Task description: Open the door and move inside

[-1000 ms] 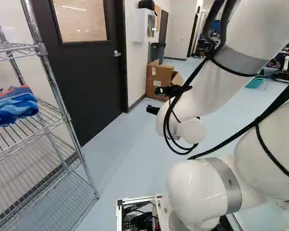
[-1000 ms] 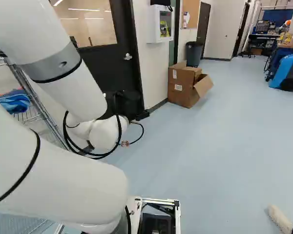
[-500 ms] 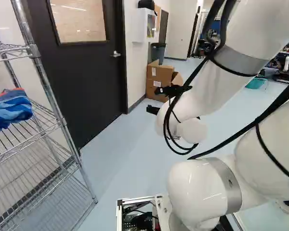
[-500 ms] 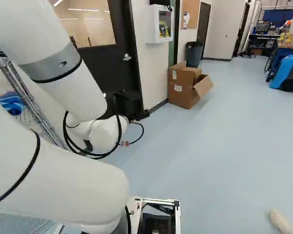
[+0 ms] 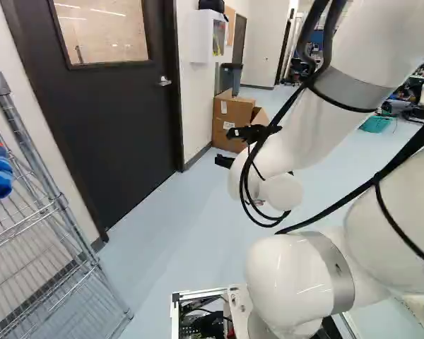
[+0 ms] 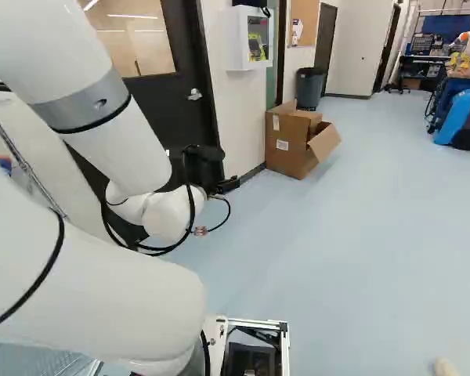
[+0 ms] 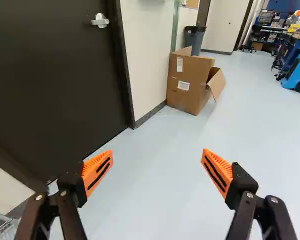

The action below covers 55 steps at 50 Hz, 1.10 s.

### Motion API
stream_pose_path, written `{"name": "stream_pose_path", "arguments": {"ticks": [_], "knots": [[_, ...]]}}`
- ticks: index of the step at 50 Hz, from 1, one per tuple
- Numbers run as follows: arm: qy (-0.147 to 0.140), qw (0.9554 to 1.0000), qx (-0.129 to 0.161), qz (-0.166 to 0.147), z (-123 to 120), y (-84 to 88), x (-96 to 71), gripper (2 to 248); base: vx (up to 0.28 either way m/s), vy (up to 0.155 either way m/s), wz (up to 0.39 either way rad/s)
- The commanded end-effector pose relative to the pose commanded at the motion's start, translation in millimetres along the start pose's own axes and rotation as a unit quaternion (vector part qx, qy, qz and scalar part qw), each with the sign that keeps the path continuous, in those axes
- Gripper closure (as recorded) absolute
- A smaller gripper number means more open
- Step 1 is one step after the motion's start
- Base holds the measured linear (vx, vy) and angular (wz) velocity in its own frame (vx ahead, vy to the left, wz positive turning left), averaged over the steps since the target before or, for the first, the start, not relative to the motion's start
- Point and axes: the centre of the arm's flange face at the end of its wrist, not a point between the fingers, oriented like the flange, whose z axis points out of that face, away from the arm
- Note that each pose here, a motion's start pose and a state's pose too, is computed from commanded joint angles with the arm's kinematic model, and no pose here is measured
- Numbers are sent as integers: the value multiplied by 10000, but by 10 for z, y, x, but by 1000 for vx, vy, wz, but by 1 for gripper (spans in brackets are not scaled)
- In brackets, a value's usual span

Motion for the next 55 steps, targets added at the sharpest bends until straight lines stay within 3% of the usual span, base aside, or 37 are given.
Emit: {"name": "stream_pose_path", "arguments": {"ticks": [31, 55], "knots": [[0, 10000, 0, 0, 0, 0, 0, 3, 232, -67, 2], [0, 10000, 0, 0, 0, 0, 0, 3, 228, -14, 144]]}}
